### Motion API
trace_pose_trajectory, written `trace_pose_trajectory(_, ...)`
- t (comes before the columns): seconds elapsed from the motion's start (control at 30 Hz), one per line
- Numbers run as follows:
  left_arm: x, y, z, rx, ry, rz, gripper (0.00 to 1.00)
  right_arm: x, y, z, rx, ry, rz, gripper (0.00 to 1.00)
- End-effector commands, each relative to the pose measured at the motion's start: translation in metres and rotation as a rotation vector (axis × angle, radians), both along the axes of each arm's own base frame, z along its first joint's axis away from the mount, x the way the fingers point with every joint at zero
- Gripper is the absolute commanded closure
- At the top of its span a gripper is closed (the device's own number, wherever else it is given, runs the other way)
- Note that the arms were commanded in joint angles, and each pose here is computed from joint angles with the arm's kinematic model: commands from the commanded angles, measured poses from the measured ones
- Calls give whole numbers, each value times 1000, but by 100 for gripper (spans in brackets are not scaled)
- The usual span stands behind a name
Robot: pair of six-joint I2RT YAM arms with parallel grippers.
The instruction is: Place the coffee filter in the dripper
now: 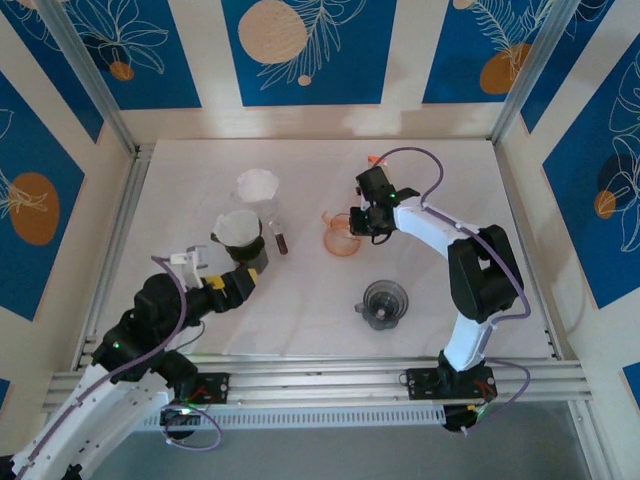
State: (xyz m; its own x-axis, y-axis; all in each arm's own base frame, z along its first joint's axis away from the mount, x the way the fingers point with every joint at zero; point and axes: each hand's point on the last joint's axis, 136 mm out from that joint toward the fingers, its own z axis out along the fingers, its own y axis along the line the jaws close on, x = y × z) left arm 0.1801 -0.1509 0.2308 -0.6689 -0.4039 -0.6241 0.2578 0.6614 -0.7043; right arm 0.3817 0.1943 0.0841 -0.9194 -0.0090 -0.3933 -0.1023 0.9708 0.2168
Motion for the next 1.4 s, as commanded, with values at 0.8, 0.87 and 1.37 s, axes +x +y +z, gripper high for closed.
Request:
trace_pose_trajectory(0.8, -1, -3, -7, -6, -19, -24, 0, -139, 39, 10, -300, 8, 278, 92)
trace_pose_trajectory(0.87, -1, -3, -6, -5, -22, -25, 0, -144, 39, 9, -314, 7, 289, 91)
trace_pose_trajectory(1.37, -1, -3, -5, 3, -20, -27, 0, -145, 33, 42, -267, -96, 198, 58)
